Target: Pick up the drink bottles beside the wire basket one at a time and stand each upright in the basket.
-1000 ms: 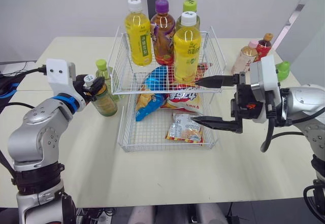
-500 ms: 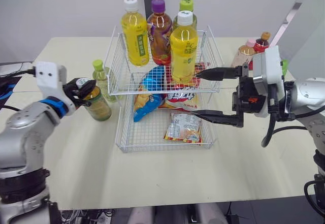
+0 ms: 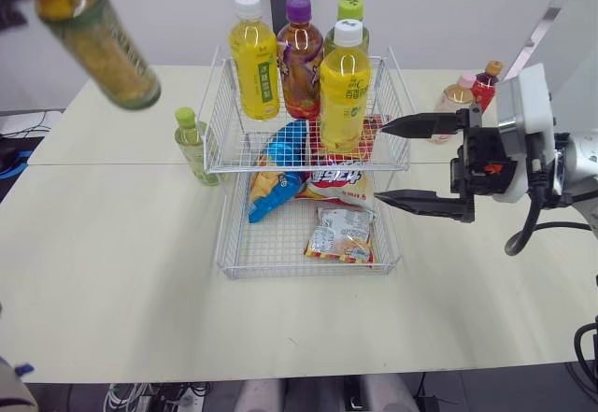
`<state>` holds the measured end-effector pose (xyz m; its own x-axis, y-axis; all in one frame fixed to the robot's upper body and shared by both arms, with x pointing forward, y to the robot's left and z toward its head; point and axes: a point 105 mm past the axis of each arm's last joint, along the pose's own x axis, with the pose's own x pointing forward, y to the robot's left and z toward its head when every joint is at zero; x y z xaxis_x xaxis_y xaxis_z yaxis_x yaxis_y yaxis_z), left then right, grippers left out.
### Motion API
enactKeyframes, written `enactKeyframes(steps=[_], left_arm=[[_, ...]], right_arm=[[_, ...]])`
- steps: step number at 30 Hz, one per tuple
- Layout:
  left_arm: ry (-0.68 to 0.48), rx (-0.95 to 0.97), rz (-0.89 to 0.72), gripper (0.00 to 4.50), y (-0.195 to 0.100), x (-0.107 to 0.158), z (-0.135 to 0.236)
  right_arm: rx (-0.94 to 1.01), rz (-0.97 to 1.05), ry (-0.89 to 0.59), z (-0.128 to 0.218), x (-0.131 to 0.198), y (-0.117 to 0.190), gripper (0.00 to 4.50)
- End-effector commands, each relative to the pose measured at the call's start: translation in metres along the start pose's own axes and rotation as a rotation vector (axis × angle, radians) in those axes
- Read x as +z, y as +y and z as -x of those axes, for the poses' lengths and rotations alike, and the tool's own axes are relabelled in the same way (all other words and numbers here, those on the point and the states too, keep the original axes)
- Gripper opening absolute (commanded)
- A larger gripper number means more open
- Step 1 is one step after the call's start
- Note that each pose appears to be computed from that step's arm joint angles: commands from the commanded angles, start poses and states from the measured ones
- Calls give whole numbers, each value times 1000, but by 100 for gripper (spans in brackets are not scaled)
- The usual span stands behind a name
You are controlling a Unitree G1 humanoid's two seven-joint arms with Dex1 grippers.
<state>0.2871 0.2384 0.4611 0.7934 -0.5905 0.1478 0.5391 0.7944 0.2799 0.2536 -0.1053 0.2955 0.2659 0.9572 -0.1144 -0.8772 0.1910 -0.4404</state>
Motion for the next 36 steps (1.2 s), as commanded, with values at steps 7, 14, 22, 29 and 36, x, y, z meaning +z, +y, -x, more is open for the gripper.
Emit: enactKeyframes(steps=[7,14,22,29,36], left_arm=[[25,-311,45,135,-51,13,-55],[55,-406,59,135,-72,-24,-93],[72,-436,100,135,-81,-55,-111],[71,-477,87,135,-88,-65,-119],[62,-499,90,206,-86,-66,-122]], right_arm=[[-89,45,-26,12,16,-8,450],[-156,45,-24,15,17,-11,450],[-180,39,-10,20,17,-11,450],[-186,37,-5,21,18,-12,450],[-189,37,-1,22,19,-10,450]])
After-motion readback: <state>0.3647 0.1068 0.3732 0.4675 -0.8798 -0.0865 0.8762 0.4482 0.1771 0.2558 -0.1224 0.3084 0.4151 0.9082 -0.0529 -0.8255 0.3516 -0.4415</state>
